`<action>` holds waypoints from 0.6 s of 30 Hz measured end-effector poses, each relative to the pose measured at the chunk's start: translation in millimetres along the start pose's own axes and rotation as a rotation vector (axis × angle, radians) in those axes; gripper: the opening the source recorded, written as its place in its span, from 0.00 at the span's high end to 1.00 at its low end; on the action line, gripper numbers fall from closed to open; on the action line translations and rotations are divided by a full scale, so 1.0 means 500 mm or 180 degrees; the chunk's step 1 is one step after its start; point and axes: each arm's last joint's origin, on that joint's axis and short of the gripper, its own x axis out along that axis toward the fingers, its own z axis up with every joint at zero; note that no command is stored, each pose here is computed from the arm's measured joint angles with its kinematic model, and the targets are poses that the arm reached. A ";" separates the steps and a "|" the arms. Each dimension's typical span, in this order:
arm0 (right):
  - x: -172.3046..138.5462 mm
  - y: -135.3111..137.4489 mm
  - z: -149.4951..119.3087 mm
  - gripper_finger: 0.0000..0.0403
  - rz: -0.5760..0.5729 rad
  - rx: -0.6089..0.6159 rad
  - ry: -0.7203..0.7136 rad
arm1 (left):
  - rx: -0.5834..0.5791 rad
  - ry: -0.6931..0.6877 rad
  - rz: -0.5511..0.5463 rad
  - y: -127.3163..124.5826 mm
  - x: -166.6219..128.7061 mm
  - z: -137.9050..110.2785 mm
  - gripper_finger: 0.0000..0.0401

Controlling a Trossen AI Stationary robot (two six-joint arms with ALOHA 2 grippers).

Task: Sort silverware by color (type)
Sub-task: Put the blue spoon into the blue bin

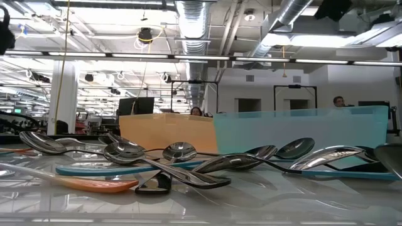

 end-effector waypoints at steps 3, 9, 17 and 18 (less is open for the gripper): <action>0.010 0.001 0.003 0.77 -0.0018 0.0056 0.0059 | 0.0115 0.0036 -0.0042 0.007 0.020 -0.005 0.69; 0.051 0.006 0.013 0.77 -0.0064 0.0105 0.0259 | 0.0272 0.0086 0.0105 0.034 0.053 -0.017 0.69; 0.109 0.013 0.025 0.77 -0.0110 0.0116 0.0484 | 0.0460 0.0074 0.0022 0.050 0.080 -0.023 0.69; 0.114 0.014 0.027 0.77 -0.0108 0.0117 0.0481 | 0.0480 0.0071 0.0024 0.050 0.080 -0.022 0.69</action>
